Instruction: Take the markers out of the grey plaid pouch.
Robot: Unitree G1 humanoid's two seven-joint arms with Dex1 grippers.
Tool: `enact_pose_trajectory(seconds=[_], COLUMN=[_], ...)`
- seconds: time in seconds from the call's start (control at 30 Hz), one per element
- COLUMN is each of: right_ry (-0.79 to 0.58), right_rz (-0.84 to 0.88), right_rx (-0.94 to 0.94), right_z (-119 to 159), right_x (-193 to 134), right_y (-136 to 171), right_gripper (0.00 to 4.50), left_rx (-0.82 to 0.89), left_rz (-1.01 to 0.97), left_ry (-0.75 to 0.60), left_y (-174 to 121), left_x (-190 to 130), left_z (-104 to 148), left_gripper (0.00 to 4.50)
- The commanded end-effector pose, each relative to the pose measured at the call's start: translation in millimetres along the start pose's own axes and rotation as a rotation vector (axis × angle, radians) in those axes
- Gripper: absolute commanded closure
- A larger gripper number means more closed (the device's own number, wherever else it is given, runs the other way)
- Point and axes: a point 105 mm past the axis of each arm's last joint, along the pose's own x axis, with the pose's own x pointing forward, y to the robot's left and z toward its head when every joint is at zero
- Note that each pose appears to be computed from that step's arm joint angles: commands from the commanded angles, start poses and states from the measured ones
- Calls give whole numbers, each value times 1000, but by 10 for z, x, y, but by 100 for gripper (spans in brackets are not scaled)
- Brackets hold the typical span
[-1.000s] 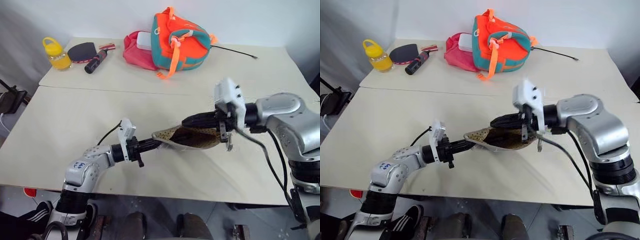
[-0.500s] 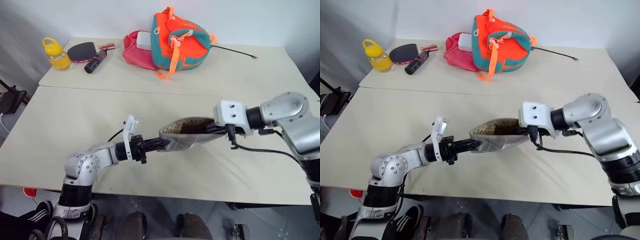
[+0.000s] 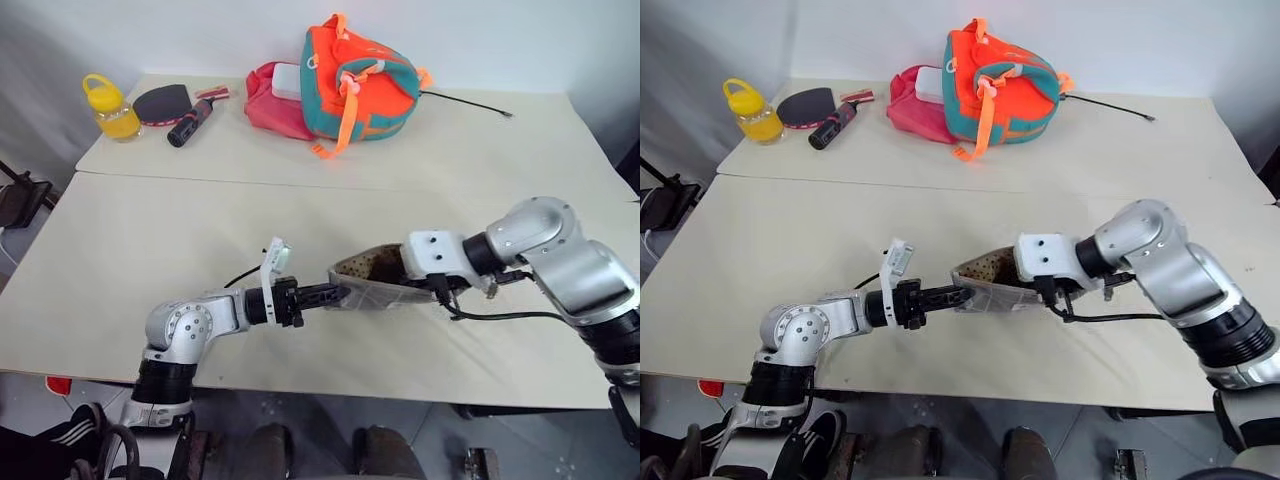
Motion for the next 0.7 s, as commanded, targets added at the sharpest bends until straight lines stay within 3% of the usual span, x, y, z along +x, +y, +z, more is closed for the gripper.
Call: enact_pose_trajectory(seconds=[0.03,0.2,0.27,0.43,0.7], right_ry=[19,16,19,37,67], right_rz=[-62,-75,-79,-101,-45], right_rx=[-36,-47,-55,-87,-91], right_z=[-8,-27,-37,-70,-194], right_x=[-4,47,86,140,296], right_y=[-134,-172,-175,-199,-69], right_gripper=[447,431,393,235,235], left_rx=[3,-7,-18,-14,0], left_rz=[7,10,8,18,21], left_ry=[-5,-8,-10,-2,-13], left_y=[64,113,120,131,126], left_x=[-9,17,20,9,12], left_z=[2,-18,-35,-67,-45], left_gripper=[450,450,450,450,450])
